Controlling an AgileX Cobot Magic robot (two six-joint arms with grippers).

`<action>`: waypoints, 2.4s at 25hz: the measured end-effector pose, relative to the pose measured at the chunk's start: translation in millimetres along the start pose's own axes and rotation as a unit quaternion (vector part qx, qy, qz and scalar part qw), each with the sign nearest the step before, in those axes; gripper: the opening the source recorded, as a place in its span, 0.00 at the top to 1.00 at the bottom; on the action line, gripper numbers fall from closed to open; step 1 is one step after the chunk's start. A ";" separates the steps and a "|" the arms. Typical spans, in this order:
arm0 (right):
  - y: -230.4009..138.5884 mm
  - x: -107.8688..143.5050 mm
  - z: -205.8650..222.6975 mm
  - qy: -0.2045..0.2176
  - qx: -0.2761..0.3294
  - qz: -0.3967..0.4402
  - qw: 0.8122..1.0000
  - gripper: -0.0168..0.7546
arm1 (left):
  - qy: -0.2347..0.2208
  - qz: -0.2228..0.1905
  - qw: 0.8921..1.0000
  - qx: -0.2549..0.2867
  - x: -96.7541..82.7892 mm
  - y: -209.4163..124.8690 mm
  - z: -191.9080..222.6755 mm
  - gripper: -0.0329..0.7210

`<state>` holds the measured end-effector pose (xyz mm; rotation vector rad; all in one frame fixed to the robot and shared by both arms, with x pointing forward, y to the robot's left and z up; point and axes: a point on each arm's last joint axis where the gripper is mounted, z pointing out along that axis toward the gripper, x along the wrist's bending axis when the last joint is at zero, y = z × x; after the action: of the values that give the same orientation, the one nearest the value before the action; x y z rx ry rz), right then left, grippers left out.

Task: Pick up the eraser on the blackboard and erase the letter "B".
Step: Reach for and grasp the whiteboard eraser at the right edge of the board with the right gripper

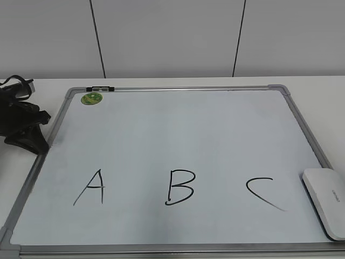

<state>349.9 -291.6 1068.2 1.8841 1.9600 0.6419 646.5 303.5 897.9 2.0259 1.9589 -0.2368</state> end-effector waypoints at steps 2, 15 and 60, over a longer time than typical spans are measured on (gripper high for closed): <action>7.5 -1.7 16.4 0.001 0.037 -0.004 0.999 0.22 | 0.000 0.000 1.000 0.000 0.0 0.0 0.0 0.91; 37.4 -10.8 117.6 0.006 0.145 0.008 0.989 0.11 | 0.000 0.000 1.000 0.001 -0.1 -0.2 0.0 0.91; 48.3 -18.5 196.0 0.007 0.221 0.007 0.975 0.18 | 0.000 0.000 1.000 0.001 -0.1 -0.2 0.0 0.91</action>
<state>497.4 -293.1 929.1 2.1443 2.2397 0.2301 646.3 303.4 897.9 2.0268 1.9590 -0.2397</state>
